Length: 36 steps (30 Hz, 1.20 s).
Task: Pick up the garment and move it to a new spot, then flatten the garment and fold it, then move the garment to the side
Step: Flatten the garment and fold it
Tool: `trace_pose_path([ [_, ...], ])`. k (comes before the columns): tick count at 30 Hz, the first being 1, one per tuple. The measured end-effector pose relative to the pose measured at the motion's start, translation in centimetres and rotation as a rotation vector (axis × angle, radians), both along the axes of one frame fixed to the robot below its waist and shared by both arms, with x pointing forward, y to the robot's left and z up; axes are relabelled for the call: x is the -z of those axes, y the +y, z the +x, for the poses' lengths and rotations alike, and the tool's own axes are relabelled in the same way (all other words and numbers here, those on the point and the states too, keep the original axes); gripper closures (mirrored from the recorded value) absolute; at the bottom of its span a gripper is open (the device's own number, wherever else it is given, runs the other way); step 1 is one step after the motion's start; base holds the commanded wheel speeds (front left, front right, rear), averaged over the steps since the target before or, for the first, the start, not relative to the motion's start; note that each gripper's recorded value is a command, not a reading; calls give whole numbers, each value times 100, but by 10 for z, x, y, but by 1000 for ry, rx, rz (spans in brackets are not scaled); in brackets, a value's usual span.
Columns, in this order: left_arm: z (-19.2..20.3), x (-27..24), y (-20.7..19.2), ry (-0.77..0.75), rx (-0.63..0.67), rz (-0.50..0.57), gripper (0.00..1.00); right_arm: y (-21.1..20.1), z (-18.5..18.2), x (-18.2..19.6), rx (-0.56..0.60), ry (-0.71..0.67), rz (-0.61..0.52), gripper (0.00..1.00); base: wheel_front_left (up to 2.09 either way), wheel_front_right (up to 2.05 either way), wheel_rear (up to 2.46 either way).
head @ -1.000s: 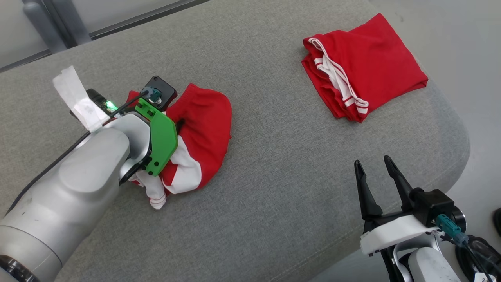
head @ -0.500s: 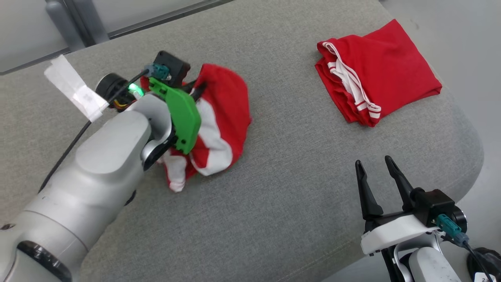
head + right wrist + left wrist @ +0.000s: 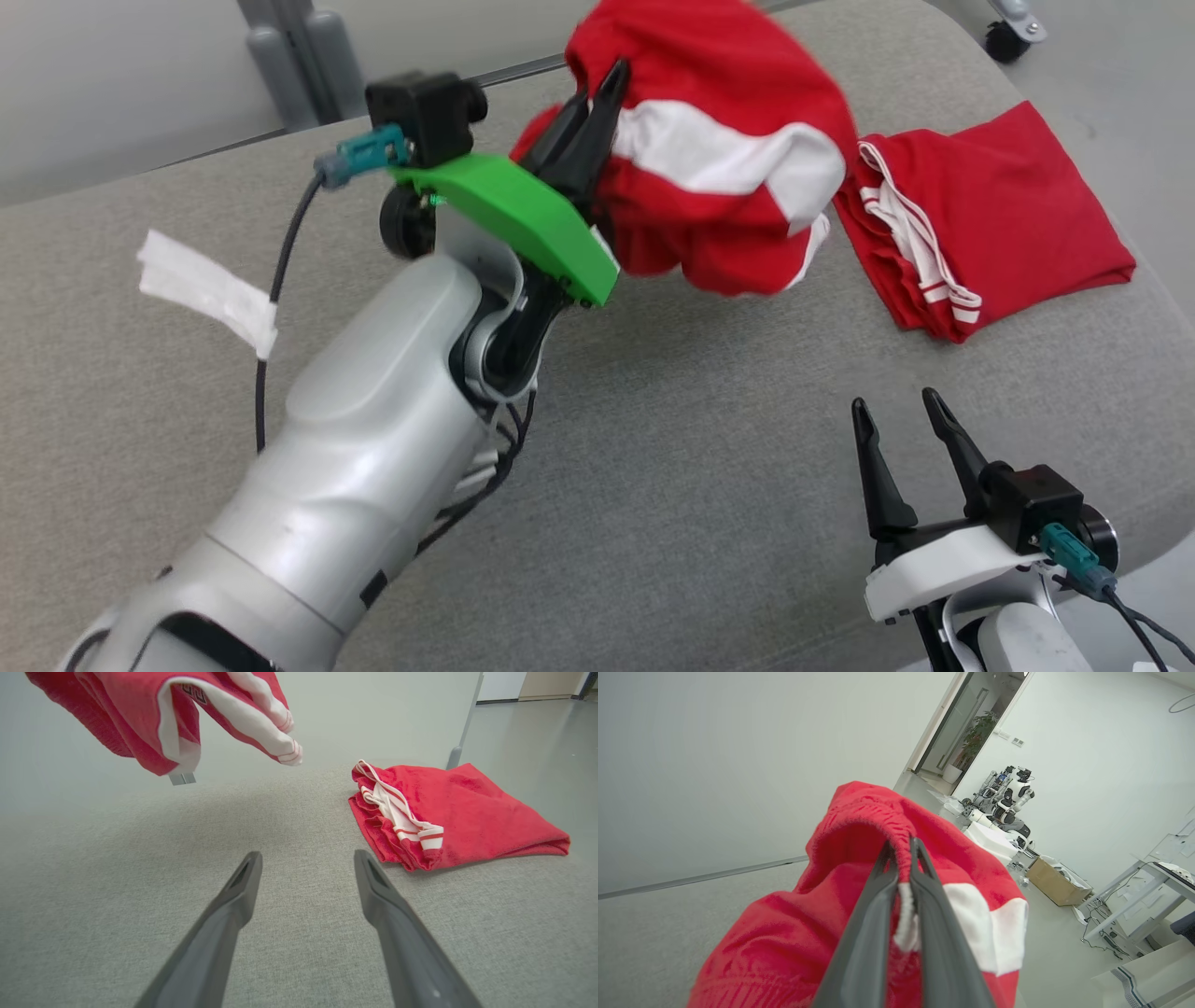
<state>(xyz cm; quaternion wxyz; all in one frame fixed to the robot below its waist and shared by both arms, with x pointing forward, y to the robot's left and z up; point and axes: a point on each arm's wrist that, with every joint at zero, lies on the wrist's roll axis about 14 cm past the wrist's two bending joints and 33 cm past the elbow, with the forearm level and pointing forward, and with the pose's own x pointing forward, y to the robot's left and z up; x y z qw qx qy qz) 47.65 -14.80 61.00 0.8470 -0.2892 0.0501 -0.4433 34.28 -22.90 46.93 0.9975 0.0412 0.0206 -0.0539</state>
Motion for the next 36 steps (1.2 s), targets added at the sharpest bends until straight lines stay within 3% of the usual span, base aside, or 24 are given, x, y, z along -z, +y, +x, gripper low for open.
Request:
trace_pose_path([
  [3, -1, 47, 26, 130, -99, 52, 100, 11, 7, -2, -38, -10, 7, 0, 0, 0, 0],
  [9, -15, 157, 100, 350, -322, 258, 100, 36, 19, -4, -117, -25, 23, 0, 0, 0, 0],
  [16, -18, 182, 150, 417, -462, 280, 100, 50, 25, -9, -157, -42, 33, 0, 0, 0, 0],
  [17, -18, 182, 153, 418, -468, 274, 78, 50, 26, -9, -160, -43, 33, 0, 0, 0, 0],
  [18, -17, 180, 156, 414, -475, 264, 18, 51, 26, -9, -163, -44, 33, 0, 0, 0, 0],
  [19, -15, 177, 159, 406, -485, 249, 0, 52, 27, -9, -166, -45, 34, 0, 0, 0, 0],
  [25, -8, 153, 170, 307, -508, 215, 0, 55, 28, -12, -174, -53, 36, 0, 0, 0, 0],
  [36, -37, 170, 160, 284, -390, 333, 0, 55, 22, -16, -173, -67, 40, 0, 0, 0, 0],
])
